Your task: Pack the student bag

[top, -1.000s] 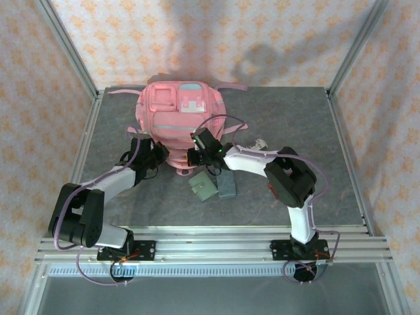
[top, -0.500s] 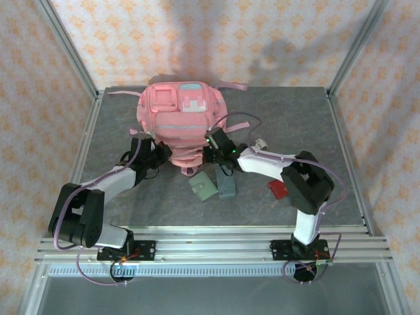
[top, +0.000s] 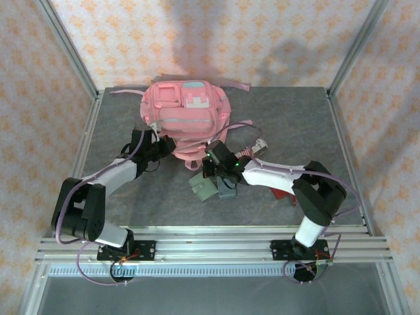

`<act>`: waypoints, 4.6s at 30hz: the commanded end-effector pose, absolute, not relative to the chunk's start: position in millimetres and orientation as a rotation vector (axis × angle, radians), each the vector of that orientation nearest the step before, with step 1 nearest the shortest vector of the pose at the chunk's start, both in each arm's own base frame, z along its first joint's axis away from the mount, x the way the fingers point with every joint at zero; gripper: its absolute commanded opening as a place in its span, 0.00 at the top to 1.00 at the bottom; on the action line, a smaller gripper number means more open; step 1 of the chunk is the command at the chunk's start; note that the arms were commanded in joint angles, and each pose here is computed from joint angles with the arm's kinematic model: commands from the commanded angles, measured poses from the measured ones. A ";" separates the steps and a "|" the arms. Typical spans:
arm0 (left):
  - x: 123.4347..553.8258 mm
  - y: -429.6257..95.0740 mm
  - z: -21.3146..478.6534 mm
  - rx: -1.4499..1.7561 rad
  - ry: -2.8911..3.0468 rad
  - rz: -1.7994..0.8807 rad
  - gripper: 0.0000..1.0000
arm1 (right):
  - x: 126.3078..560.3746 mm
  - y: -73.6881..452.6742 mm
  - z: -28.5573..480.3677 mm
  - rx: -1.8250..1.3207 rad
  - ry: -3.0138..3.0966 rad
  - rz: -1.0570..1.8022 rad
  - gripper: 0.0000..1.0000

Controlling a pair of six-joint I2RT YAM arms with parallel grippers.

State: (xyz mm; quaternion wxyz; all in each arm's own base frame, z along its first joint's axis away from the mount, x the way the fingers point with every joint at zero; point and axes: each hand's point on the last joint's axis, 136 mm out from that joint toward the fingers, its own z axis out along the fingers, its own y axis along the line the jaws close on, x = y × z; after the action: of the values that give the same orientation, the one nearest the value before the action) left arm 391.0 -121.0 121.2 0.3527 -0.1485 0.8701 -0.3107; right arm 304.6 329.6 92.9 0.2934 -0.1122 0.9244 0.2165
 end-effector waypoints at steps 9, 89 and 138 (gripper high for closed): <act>384.3 -123.5 138.3 -0.301 2.181 -0.824 1.00 | 352.9 329.2 142.5 -0.302 2.329 0.644 0.59; 382.5 -144.9 123.1 -0.334 2.197 -0.932 1.00 | 336.1 348.2 146.7 -0.339 2.271 0.742 1.00; 373.2 -176.7 148.1 -0.371 2.050 -1.082 1.00 | 265.3 426.4 190.3 -0.699 2.117 1.087 1.00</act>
State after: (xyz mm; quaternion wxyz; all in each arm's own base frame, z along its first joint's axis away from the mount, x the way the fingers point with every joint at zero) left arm 365.7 -152.3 116.8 0.3552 -0.1778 0.8398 -0.3702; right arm 302.5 371.5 149.4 0.3267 -0.1822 0.8659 0.3320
